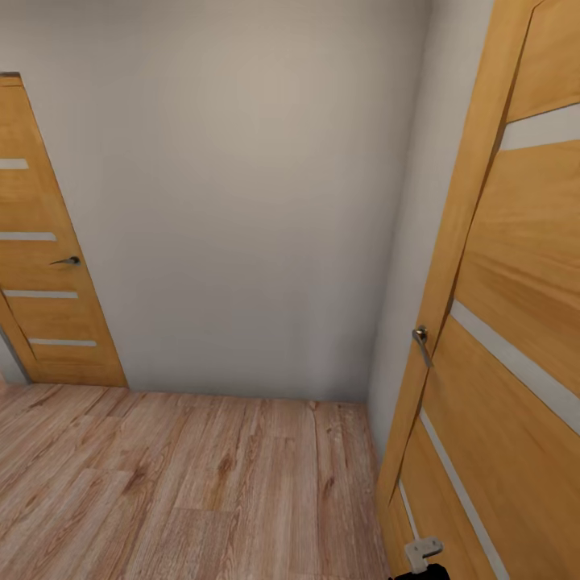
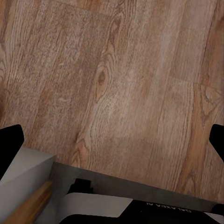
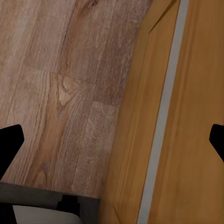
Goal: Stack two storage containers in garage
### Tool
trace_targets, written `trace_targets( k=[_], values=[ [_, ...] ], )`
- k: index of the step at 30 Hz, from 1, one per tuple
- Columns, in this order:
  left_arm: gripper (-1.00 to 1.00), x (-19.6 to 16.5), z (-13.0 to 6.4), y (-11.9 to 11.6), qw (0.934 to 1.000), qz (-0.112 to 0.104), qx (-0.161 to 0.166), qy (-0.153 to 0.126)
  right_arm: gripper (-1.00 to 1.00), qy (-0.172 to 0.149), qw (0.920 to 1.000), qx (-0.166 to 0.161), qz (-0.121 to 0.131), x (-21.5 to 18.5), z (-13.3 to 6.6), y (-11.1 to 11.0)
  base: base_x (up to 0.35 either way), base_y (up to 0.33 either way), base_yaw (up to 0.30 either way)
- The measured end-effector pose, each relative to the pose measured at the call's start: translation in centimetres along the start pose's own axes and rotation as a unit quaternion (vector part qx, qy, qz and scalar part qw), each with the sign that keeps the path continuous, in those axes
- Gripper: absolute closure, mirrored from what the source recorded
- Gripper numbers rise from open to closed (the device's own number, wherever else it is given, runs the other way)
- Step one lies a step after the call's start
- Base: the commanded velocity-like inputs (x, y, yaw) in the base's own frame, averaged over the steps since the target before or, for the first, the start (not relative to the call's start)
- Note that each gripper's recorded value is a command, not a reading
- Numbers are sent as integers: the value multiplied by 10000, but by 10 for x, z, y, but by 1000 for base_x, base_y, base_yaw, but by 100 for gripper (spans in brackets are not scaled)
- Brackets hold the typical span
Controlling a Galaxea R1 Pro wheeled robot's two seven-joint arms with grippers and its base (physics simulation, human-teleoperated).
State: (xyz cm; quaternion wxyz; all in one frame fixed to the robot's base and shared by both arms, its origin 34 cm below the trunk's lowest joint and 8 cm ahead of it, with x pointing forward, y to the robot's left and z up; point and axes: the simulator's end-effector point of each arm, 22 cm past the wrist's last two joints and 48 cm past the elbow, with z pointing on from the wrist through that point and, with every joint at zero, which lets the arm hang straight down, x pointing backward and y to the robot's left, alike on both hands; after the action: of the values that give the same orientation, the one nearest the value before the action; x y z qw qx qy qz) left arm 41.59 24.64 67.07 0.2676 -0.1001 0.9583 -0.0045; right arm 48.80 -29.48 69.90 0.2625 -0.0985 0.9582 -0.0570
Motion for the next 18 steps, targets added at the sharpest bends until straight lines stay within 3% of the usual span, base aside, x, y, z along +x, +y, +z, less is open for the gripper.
trace_targets(
  k=[9, 18],
  values=[
    [-100, 0, 0, 0, 10000, 0, 0, -2, -100, 0, 10000, 0, 0, 0, 0, 0, 235, 0, 0],
    [-100, 0, 0, 0, 10000, 0, 0, -4, -100, 6, 10000, -1, 0, 1, 0, 0, 39, 0, 0]
  ],
)
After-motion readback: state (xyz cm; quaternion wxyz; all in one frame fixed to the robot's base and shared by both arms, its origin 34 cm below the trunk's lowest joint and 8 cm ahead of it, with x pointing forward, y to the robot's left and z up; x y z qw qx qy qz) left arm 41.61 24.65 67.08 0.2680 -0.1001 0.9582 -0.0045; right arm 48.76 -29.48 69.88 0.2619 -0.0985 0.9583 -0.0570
